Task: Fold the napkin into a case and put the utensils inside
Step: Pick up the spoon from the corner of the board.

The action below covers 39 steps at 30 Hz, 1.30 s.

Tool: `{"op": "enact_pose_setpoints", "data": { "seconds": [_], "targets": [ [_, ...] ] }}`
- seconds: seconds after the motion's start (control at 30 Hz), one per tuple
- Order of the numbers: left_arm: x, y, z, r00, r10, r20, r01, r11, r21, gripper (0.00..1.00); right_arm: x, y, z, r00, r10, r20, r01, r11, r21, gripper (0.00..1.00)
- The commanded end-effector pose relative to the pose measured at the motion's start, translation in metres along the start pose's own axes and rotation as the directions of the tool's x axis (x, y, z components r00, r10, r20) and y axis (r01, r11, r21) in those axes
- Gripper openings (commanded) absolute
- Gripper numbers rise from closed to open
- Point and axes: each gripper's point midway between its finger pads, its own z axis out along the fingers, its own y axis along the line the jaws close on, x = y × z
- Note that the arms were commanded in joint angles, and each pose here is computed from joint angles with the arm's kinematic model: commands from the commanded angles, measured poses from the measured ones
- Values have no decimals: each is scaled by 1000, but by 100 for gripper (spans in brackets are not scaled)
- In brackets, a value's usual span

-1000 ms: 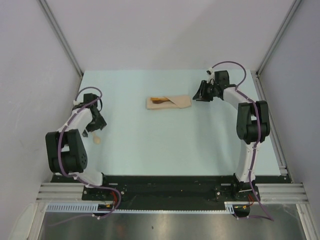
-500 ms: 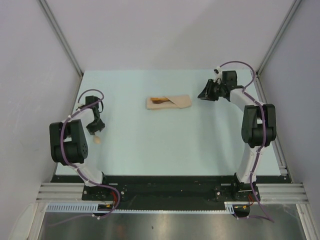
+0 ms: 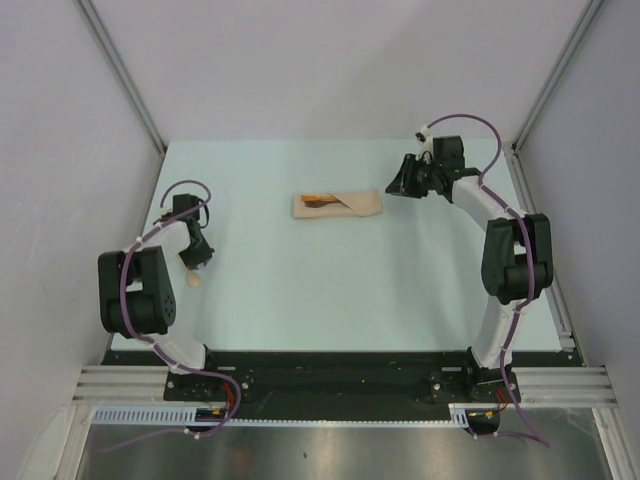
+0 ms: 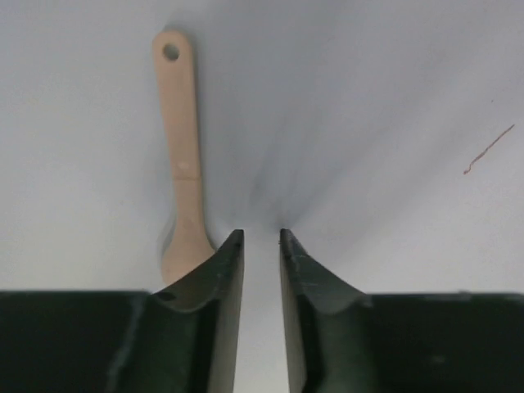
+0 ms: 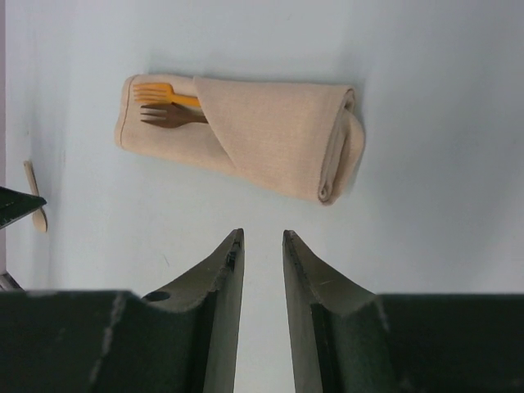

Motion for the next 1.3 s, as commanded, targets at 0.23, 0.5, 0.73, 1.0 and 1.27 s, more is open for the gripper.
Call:
{"op": "enact_pose_setpoints", "data": {
  "seconds": [0.23, 0.5, 0.73, 1.0, 1.27],
  "targets": [
    [6, 47, -35, 998, -62, 21, 63, 994, -91, 64, -9, 31, -7, 999, -50, 18, 51, 996, -74, 30],
    [18, 61, -13, 993, -102, -65, 95, 990, -105, 58, -17, 37, -17, 998, -44, 54, 50, 993, -106, 29],
    [-15, 47, 3, 995, -91, -43, 90, 996, -27, 58, -17, 44, -16, 997, -48, 54, 54, 990, -127, 28],
    [-43, 30, 22, 997, 64, -40, -62, 997, 46, 56, -16, 45, -15, 998, -46, 51, 52, 990, -132, 28],
    [-21, 28, 37, 989, 94, -118, -88, 995, 57, 37, -16, 47, -14, 997, -49, 51, 56, 988, -142, 27]
  ]
}}
